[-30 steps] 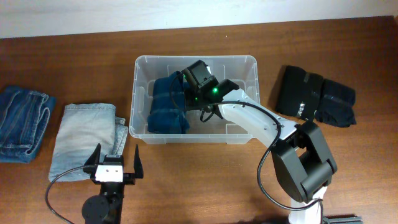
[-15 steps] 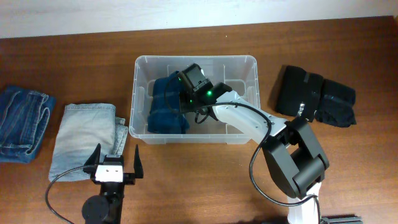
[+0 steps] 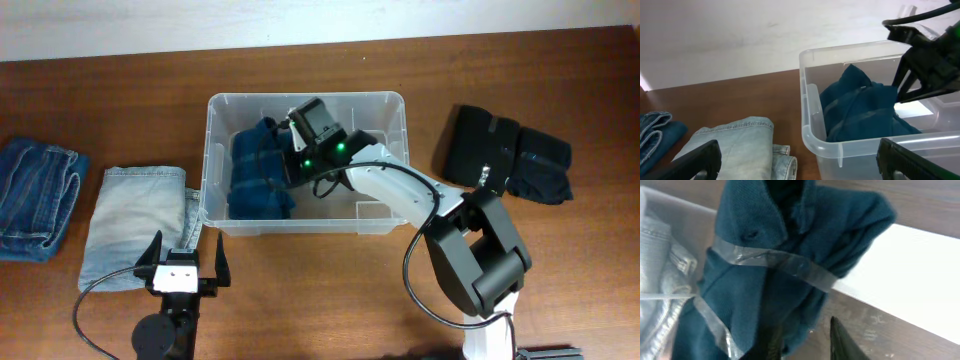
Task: Pack container
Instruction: 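Open the right gripper and move it back over the black garments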
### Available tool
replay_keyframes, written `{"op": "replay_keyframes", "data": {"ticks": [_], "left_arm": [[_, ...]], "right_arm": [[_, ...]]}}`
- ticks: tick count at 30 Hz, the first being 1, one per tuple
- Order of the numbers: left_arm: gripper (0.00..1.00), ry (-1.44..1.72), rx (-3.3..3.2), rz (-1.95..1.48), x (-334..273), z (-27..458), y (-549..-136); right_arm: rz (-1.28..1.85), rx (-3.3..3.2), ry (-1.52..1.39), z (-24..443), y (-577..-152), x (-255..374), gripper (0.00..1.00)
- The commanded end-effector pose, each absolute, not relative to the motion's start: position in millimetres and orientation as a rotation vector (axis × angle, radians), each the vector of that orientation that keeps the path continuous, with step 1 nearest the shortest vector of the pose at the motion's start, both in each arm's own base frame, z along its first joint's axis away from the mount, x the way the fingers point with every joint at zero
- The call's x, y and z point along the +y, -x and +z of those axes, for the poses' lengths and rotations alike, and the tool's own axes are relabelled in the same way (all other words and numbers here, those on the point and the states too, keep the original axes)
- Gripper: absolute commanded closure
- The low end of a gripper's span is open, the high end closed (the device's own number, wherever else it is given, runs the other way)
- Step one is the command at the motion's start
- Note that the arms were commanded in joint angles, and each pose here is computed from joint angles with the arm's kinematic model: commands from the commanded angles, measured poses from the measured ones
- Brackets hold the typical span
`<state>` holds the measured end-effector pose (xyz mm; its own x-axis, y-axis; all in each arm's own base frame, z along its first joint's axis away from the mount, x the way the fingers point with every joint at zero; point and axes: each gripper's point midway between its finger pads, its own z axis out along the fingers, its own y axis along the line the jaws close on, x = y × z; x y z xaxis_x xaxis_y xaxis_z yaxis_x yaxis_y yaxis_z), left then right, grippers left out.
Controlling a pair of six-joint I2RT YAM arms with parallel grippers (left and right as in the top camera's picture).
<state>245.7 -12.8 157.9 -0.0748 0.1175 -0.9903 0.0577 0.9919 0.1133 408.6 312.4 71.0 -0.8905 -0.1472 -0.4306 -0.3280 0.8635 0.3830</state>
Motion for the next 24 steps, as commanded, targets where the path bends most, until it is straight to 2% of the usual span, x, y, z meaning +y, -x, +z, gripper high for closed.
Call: {"op": "replay_keyframes", "data": {"ticks": [1,6,9,17,24], "left_arm": [[0.01,-0.149,1.644,0.059,-13.0,156.3,-245.6],[0.01,-0.149,1.644,0.059,-13.0,156.3,-245.6],[0.01,-0.149,1.644,0.059,-13.0,156.3,-245.6],[0.01,-0.149,1.644,0.059,-13.0,156.3,-245.6],[0.01,-0.149,1.644,0.059,-13.0,156.3,-245.6]], "right_arm": [[0.668,2.619,0.323,90.7,-421.9,294.9,0.72],[0.676,2.588,0.266,126.1,-429.6,259.3,0.7],[0.681,2.525,0.253,165.4,-429.1,238.5,0.61],[0.614,2.426,0.167,256.4,-393.9,167.5,0.53],[0.277,2.556,-0.153,247.9,-367.8,38.6,0.47]]}}
